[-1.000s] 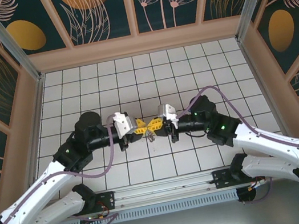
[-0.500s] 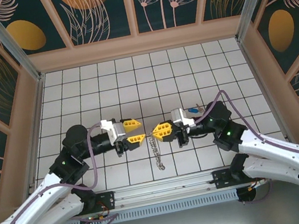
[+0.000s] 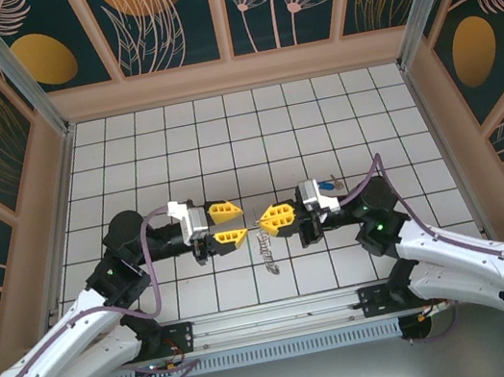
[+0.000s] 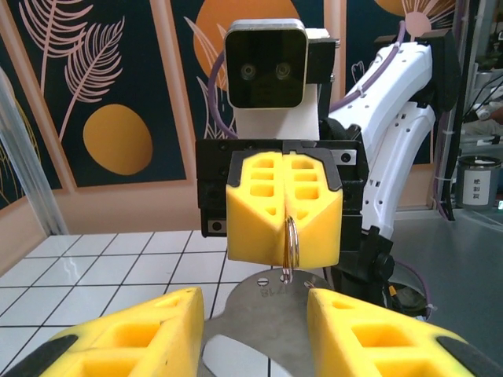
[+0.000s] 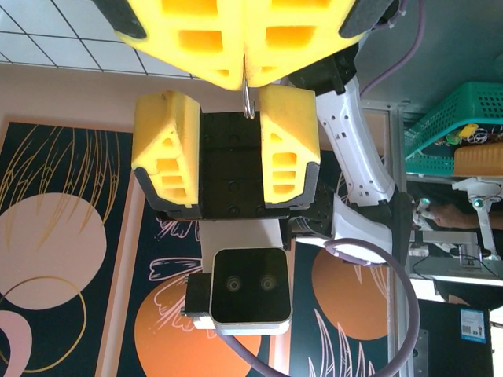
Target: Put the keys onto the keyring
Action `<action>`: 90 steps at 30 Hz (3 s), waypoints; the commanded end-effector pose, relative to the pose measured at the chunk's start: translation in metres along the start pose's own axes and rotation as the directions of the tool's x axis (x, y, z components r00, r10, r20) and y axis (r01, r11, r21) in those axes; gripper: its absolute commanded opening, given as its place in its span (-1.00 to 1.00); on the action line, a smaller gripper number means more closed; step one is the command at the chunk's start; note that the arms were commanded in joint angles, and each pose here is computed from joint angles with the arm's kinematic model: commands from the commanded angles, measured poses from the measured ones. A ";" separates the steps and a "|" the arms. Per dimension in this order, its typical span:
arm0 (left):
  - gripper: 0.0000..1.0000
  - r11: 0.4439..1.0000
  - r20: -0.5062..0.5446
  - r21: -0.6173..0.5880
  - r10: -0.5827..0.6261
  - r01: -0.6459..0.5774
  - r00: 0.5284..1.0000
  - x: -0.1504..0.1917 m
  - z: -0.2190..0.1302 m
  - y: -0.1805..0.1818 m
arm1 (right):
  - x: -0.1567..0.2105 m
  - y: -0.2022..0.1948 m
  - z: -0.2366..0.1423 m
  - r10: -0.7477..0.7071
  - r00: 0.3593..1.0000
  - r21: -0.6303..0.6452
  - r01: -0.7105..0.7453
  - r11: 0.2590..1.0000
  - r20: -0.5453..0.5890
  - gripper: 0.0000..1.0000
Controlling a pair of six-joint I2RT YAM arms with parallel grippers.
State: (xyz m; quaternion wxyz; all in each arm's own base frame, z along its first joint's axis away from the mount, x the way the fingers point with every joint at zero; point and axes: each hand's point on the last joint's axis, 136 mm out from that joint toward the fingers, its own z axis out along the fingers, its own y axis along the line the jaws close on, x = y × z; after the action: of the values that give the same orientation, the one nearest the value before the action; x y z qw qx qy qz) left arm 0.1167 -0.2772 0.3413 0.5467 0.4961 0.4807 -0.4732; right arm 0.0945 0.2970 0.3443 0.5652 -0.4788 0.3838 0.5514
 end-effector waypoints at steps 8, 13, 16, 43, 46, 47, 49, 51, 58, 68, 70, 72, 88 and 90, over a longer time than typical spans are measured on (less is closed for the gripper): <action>-0.23 0.997 0.058 0.067 0.020 -0.024 0.998 -0.015 0.008 -0.005 | -0.016 -0.002 -0.004 -0.032 0.996 0.005 0.032 0.999 0.086 -1.00; -0.29 0.997 0.067 0.077 0.021 -0.027 0.998 -0.016 0.011 -0.005 | -0.012 -0.004 -0.003 -0.020 0.997 0.007 0.019 1.000 0.078 -1.00; -0.35 0.996 0.073 0.085 0.023 -0.029 0.997 -0.017 0.013 -0.005 | -0.011 -0.005 -0.003 -0.015 0.997 0.013 0.014 1.000 0.078 -1.00; -1.00 0.993 -0.367 -0.104 0.013 -0.055 0.930 0.033 0.011 0.040 | 0.042 -0.063 -0.029 0.044 0.949 0.410 0.094 0.907 -0.314 -0.29; -1.00 0.993 -0.409 -0.112 -0.003 -0.047 0.912 0.037 0.012 0.045 | 0.046 -0.062 -0.029 0.048 0.936 0.420 0.110 0.901 -0.348 -0.34; -1.00 0.993 -0.422 -0.112 -0.007 -0.044 0.906 0.039 0.012 0.047 | 0.048 -0.061 -0.029 0.048 0.931 0.419 0.117 0.900 -0.362 -0.36; -1.00 0.992 -0.453 -0.116 -0.018 -0.039 0.891 0.045 0.013 0.049 | 0.049 -0.059 -0.027 0.043 0.925 0.411 0.127 0.903 -0.379 -0.40; -1.00 0.993 -0.480 -0.114 -0.029 -0.029 0.877 0.051 0.013 0.050 | 0.048 -0.054 -0.024 0.030 0.924 0.394 0.133 0.910 -0.381 -0.43; -1.00 0.995 -0.538 -0.095 -0.069 0.021 0.840 0.065 0.011 0.046 | 0.052 -0.050 -0.019 0.024 0.918 0.377 0.139 0.916 -0.395 -0.49; -1.00 0.997 -0.583 -0.062 -0.072 0.045 0.810 0.071 0.011 0.041 | 0.060 -0.047 -0.008 0.031 0.909 0.329 0.118 0.937 -0.415 -0.53; -1.00 0.997 -0.590 -0.055 -0.068 0.044 0.804 0.071 0.011 0.041 | 0.062 -0.049 -0.007 0.034 0.904 0.331 0.121 0.936 -0.426 -0.54; -1.00 0.998 -0.597 -0.052 -0.067 0.045 0.800 0.071 0.010 0.040 | 0.064 -0.050 -0.007 0.036 0.902 0.331 0.120 0.936 -0.429 -0.53; -1.00 0.999 -0.612 -0.035 -0.050 0.036 0.790 0.072 0.010 0.038 | 0.076 -0.055 0.001 0.049 0.884 0.317 0.114 0.942 -0.466 -0.68; -1.00 0.999 -0.608 -0.034 -0.046 0.032 0.793 0.072 0.011 0.038 | 0.075 -0.054 0.001 0.046 0.885 0.311 0.113 0.944 -0.464 -0.91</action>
State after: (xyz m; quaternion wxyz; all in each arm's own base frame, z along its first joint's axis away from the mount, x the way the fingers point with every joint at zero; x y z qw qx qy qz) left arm 0.1650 -0.2836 0.2596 0.3450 0.5951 0.6665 -0.2875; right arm 0.1568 0.3164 0.2595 0.5235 -0.5012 0.6044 0.3308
